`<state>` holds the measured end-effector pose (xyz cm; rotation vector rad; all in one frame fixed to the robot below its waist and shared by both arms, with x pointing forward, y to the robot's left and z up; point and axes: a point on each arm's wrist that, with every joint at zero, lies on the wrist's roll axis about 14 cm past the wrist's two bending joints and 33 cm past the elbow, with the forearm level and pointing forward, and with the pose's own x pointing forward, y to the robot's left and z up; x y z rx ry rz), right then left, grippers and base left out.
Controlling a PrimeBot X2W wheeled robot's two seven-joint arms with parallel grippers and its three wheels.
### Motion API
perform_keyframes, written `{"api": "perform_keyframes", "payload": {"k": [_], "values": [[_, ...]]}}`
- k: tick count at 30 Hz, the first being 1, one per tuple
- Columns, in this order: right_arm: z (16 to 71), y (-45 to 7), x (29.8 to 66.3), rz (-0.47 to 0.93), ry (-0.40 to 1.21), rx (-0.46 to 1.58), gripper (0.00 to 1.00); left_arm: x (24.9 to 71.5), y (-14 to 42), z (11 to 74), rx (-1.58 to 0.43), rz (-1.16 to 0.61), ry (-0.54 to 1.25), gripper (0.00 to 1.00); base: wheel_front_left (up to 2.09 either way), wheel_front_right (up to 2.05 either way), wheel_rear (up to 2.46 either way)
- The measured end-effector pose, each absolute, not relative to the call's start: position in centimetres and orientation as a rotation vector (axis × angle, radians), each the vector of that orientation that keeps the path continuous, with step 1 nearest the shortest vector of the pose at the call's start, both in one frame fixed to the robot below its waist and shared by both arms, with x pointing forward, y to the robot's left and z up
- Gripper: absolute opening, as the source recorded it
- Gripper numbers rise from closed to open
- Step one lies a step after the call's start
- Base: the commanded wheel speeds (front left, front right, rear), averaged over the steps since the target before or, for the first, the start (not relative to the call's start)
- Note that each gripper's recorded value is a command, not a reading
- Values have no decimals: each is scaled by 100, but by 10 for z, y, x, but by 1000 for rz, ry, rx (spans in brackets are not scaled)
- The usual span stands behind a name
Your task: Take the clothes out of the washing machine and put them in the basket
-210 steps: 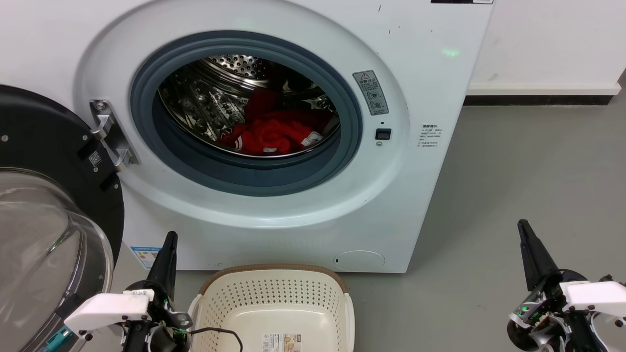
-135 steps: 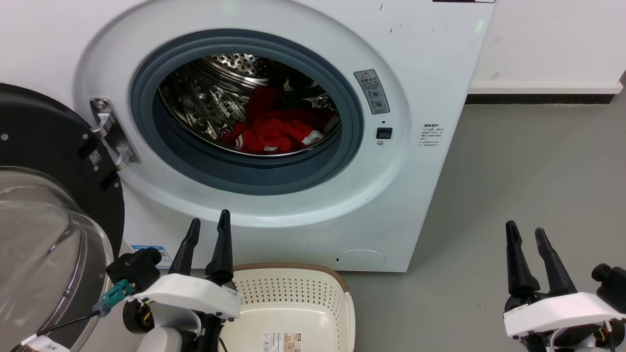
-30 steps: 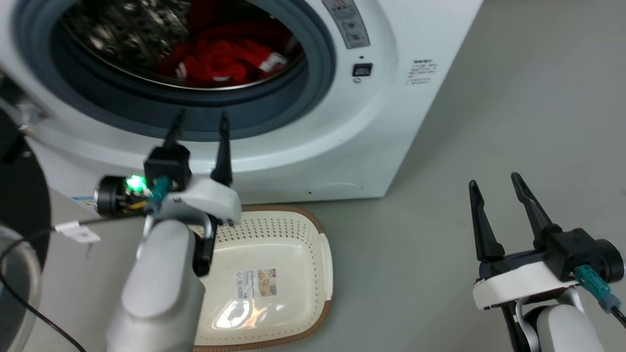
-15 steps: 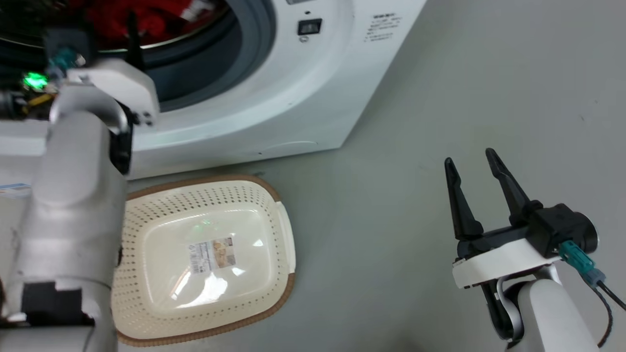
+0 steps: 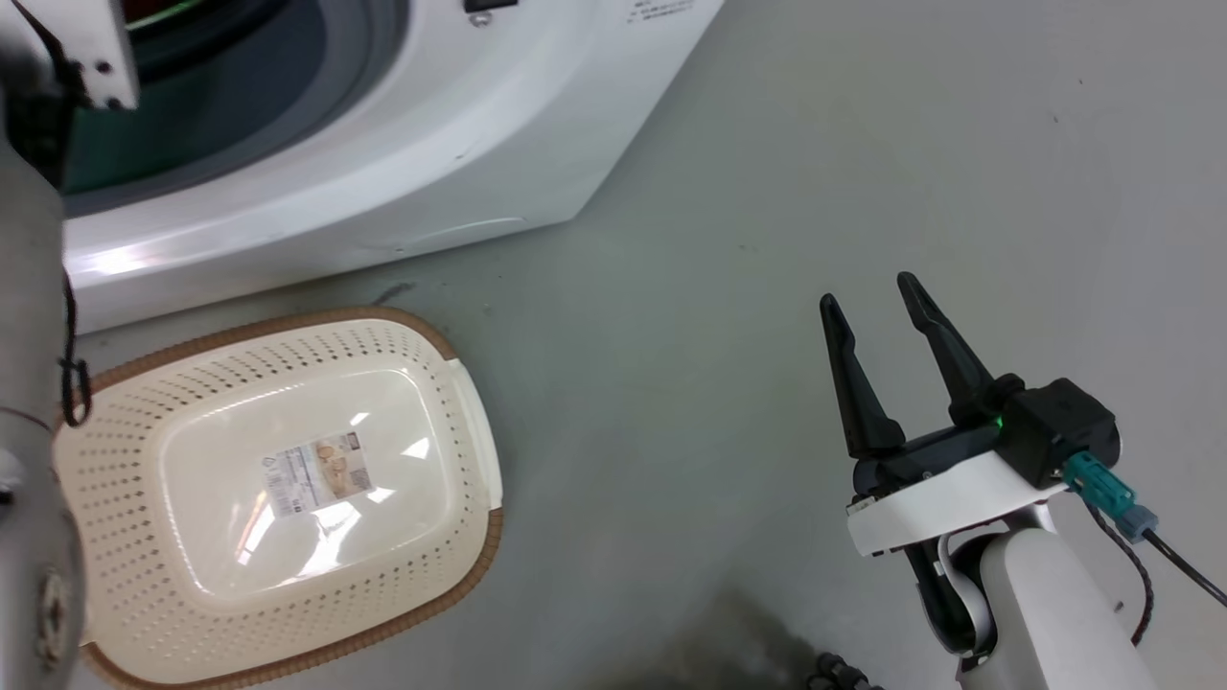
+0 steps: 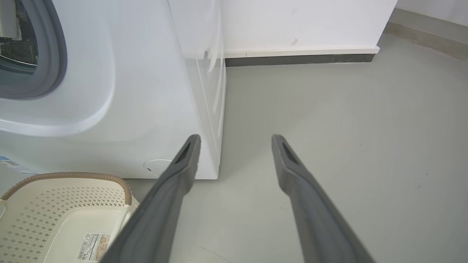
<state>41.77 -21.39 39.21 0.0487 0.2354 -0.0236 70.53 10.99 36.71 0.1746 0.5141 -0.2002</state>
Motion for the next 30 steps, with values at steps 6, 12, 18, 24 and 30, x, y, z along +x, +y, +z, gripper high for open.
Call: {"api": "perform_keyframes", "payload": {"k": [6,12,18,24,30], "values": [[381,-217,417,-36,268,58,100,720,111,348,192,-186,674,100,0,0,0],[373,-222,414,-52,293,61,100,718,110,326,189,-153,810,0,0,0,0],[375,-222,419,-50,283,71,100,724,107,335,178,-144,782,0,0,0,0],[387,-219,423,-38,247,74,100,726,104,368,165,-161,537,0,0,0,0],[410,-215,424,-24,186,63,100,701,97,408,120,-201,272,0,0,0,0]]}}
